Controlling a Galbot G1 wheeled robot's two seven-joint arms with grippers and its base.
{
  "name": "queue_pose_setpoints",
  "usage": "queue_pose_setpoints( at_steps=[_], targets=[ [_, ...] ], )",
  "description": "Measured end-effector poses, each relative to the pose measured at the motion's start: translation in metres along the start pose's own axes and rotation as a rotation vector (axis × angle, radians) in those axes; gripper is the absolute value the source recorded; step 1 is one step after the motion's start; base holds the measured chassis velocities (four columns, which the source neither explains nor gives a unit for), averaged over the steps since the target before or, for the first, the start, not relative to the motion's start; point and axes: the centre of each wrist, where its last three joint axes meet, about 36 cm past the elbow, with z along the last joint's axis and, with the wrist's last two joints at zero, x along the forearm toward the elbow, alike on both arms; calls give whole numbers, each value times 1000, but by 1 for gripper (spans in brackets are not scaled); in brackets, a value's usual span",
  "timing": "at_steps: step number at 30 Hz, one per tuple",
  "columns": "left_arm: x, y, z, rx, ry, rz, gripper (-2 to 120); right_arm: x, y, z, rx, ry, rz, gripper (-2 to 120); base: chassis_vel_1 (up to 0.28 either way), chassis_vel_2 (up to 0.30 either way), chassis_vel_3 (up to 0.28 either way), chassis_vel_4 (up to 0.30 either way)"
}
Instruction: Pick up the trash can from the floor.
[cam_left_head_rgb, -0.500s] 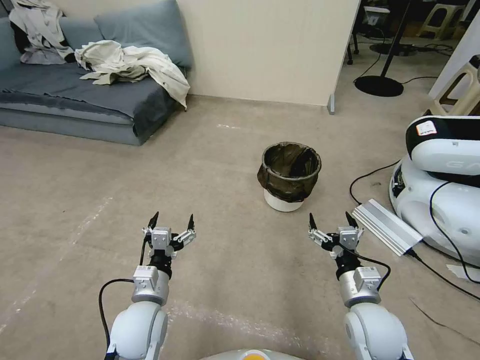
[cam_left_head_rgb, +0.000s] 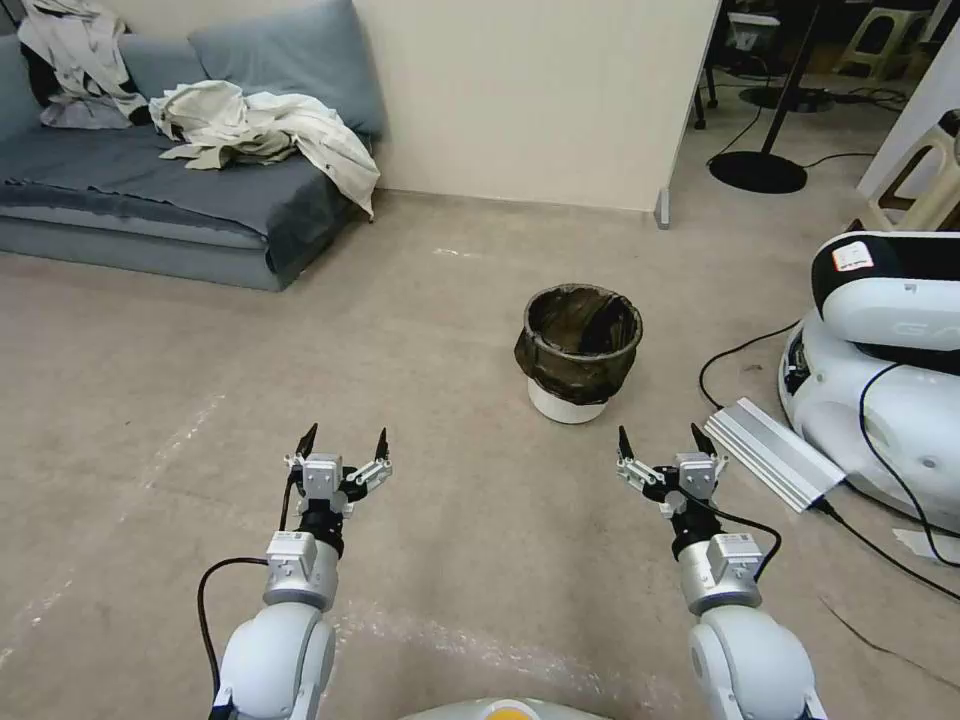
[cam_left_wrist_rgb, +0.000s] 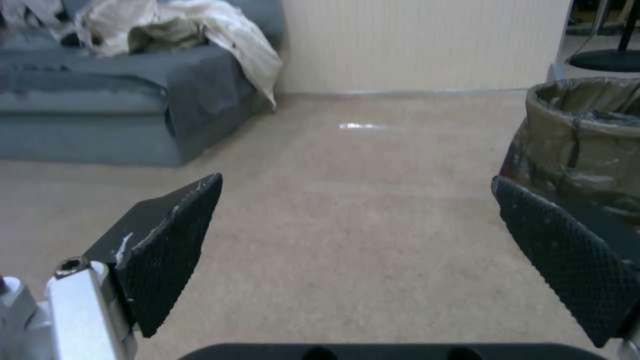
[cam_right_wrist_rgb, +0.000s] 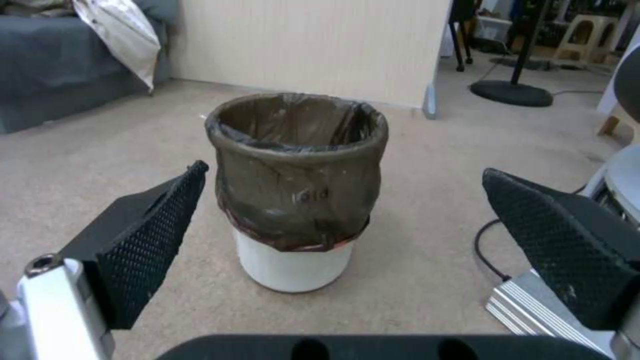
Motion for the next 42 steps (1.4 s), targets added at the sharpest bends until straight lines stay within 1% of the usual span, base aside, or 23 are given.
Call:
queue_pose_setpoints(
  at_steps=[1, 2, 3, 4, 5, 7, 13, 14, 15, 18, 27, 34, 42],
  targets=[
    [-1, -12, -16, 55, -6, 18, 100, 4, -7, -13, -20, -20, 16, 100, 0, 0, 0, 0],
    [-1, -12, -16, 55, -6, 18, 100, 4, -7, -13, -20, -20, 16, 100, 0, 0, 0, 0],
    [-1, -25, -37, 129, -12, 40, 100, 10, -17, -31, -41, -55, 34, 100, 0, 0, 0, 0],
    [0, -34, -51, 176, -15, 63, 100, 12, -20, -36, -51, -73, 36, 100, 0, 0, 0, 0],
    [0, -36, -57, 187, -14, 61, 100, 13, -21, -37, -57, -77, 34, 100, 0, 0, 0, 0],
    [1, -35, -59, 186, -9, 53, 100, 14, -23, -38, -62, -84, 34, 100, 0, 0, 0, 0],
    [4, -18, -56, 134, -10, 24, 100, 9, -31, -29, -62, -163, 6, 100, 0, 0, 0, 0],
    [5, -14, -55, 123, -20, 18, 100, 8, -33, -26, -70, -180, 3, 100, 0, 0, 0, 0],
    [5, -14, -55, 123, -20, 18, 100, 8, -33, -26, -70, -180, 3, 100, 0, 0, 0, 0],
    [5, -8, -48, 107, -35, 8, 100, 7, -35, -19, -91, -218, -6, 100, 0, 0, 0, 0],
    [5, -9, -44, 135, -54, 35, 100, 7, -36, -18, -89, -240, -23, 100, 0, 0, 0, 0],
    [4, -7, -43, 134, -56, 45, 100, 8, -37, -17, -88, -242, -29, 100, 0, 0, 0, 0],
    [5, -9, -43, 135, -53, 49, 100, 9, -36, -15, -87, -239, -35, 100, 0, 0, 0, 0]
  ],
)
